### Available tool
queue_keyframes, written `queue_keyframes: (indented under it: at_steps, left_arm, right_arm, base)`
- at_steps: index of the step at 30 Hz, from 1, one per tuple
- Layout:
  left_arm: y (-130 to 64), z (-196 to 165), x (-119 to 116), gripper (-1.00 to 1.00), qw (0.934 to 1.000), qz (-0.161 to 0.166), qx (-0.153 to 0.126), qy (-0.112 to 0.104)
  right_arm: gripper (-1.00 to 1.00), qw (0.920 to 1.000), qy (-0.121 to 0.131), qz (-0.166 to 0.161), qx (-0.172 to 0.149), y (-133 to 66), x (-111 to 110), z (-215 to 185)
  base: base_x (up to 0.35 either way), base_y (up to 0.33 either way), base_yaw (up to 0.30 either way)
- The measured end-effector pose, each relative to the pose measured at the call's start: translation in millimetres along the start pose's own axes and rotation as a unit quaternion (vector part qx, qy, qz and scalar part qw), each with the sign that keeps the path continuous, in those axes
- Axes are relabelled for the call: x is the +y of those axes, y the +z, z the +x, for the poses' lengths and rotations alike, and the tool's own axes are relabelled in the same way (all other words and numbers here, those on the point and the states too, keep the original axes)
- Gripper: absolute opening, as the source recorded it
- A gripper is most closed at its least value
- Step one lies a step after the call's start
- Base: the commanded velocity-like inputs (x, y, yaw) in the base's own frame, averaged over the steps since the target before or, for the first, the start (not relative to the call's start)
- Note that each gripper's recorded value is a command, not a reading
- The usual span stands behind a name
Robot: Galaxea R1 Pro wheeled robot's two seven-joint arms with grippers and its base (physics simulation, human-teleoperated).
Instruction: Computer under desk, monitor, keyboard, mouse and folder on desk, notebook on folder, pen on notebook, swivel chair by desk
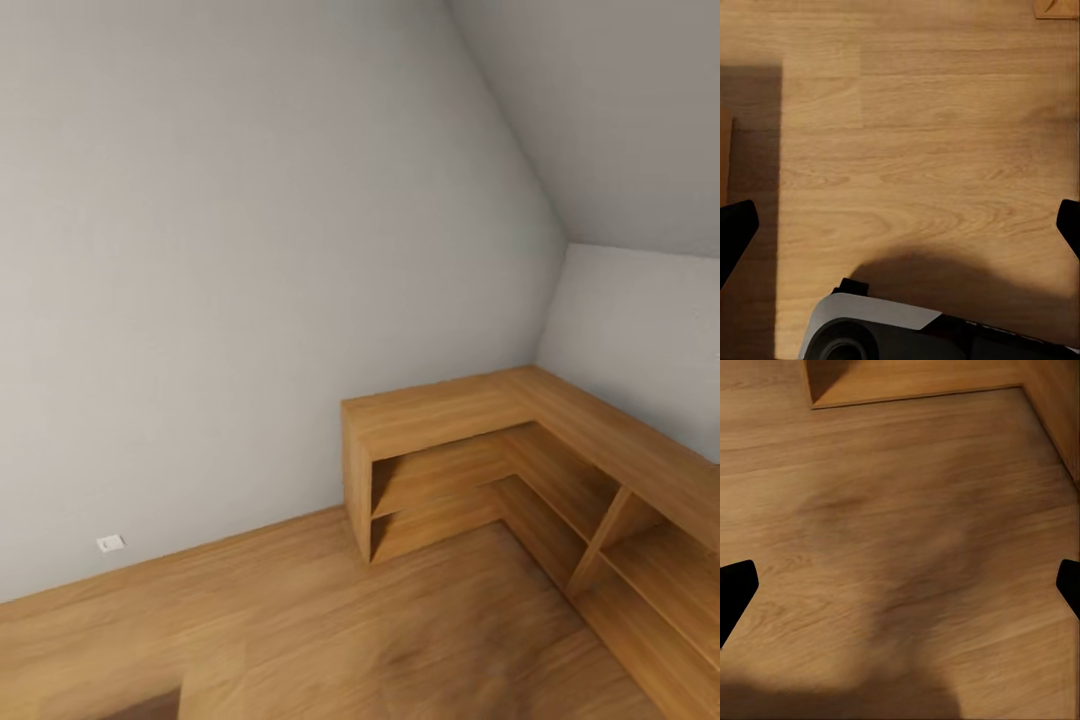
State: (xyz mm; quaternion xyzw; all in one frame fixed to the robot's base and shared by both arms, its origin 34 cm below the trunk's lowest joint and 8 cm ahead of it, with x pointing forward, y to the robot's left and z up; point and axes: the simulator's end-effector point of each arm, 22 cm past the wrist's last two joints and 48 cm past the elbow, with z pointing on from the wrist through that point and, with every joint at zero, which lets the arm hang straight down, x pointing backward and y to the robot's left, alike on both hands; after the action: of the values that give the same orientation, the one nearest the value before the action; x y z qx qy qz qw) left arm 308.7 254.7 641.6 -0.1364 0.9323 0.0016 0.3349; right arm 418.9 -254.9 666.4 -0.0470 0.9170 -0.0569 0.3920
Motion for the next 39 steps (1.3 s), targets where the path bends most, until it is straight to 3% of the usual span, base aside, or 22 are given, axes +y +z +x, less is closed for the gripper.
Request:
queue_keyframes:
  at_steps: [39]
  left_arm:
    - [2.5, -14.2, -2.1, 1.00, 0.9998, 0.001, -0.019, -0.003]
  right_arm:
    - [1.00, 0.9998, 0.001, 0.002, -0.018, 0.8, -1.5, -16.1]
  base:
    - [0.015, -0.007, -0.167]
